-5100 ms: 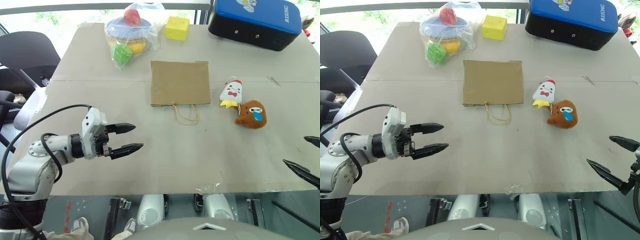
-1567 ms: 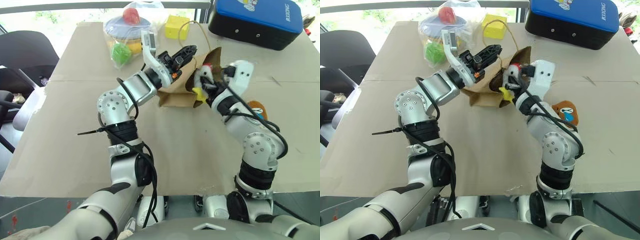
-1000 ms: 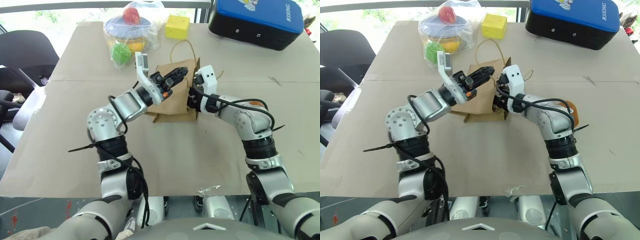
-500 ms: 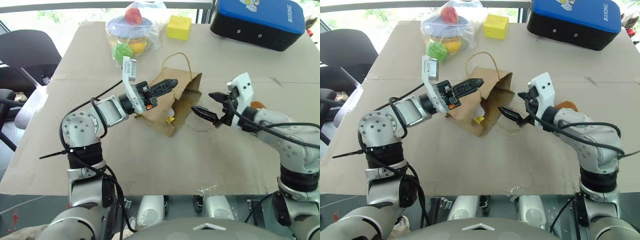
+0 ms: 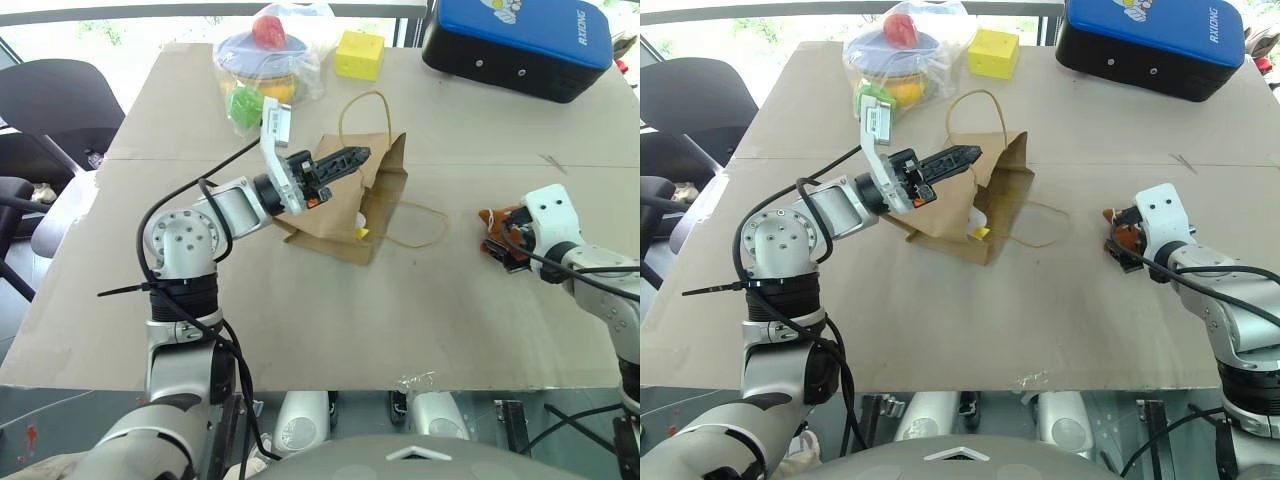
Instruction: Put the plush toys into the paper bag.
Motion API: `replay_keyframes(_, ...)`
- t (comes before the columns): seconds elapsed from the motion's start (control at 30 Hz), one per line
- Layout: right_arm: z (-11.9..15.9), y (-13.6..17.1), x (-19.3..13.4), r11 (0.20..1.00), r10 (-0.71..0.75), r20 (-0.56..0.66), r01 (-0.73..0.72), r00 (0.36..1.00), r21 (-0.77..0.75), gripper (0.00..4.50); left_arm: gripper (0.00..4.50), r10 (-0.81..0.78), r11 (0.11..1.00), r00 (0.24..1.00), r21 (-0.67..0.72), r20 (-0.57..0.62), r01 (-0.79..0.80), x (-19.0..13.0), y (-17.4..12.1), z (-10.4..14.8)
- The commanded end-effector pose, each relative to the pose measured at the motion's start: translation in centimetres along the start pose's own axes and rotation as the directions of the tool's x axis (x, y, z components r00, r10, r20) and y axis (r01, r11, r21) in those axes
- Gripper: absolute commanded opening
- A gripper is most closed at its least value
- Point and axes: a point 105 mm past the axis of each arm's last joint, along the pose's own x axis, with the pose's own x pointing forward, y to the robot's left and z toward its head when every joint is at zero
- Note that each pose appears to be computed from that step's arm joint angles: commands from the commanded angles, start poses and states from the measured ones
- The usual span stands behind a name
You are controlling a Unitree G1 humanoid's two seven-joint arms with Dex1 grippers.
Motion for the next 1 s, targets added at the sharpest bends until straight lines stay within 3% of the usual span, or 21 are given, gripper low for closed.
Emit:
replay_keyframes(0.03,0.3,-0.7,-0.6,0.999,-0.017,0.035,0.018,0.999,-0.031,2.5,0.0,-0.022,0.999,0.998,0.048,0.058,0.02,-0.1,-1.0,1.5)
replay_keyframes(0.13,1.4,-1.0,-1.3,1.0,-0.011,0.117,0.014,0.993,-0.028,1.01,0.0,-0.017,0.999,0.998,0.044,0.065,0.014,-0.2,-0.9,1.4)
replay_keyframes(0.2,4.2,0.3,-2.6,0.996,0.089,0.273,-0.09,0.958,-0.009,0.03,0.0,-0.013,0.999,0.997,0.034,0.076,0.01,-0.2,-0.8,1.5)
replay_keyframes(0.3,8.8,4.1,-5.3,0.951,0.292,0.503,-0.304,0.814,-0.06,0.03,0.0,-0.016,1.0,0.997,0.025,0.081,0.015,-0.3,-0.8,1.5)
replay_keyframes(0.37,10.6,6.4,-5.6,0.927,0.365,0.539,-0.348,0.759,-0.137,0.03,0.0,-0.026,1.0,0.996,0.019,0.084,0.025,-0.2,-1.0,1.5)
replay_keyframes(0.5,10.7,11.6,-2.4,0.841,0.519,0.406,-0.365,0.753,-0.399,0.03,0.0,-0.048,0.999,0.996,0.015,0.08,0.047,0.3,-1.5,1.5)
replay_keyframes(0.63,11.8,15.9,0.3,0.731,0.646,0.349,-0.418,0.679,-0.538,0.03,0.0,-0.07,0.997,0.996,0.017,0.062,0.07,1.0,-2.2,1.1)
replay_keyframes(0.83,15.1,18.6,3.3,0.665,0.702,0.375,-0.368,0.606,-0.65,0.03,0.0,-0.069,0.997,0.997,0.019,-0.022,0.07,0.5,-2.3,-0.9)
replay_keyframes(0.9,15.6,19.6,3.3,0.63,0.746,0.377,-0.397,0.549,-0.667,0.03,0.0,-0.06,0.998,0.998,0.014,-0.03,0.061,0.0,-2.1,-1.1)
replay_keyframes(1.0,14.4,20.9,4.3,0.572,0.799,0.325,-0.474,0.506,-0.669,1.03,0.0,-0.022,0.999,0.999,0.025,-0.029,0.023,-0.8,-1.2,-1.1)
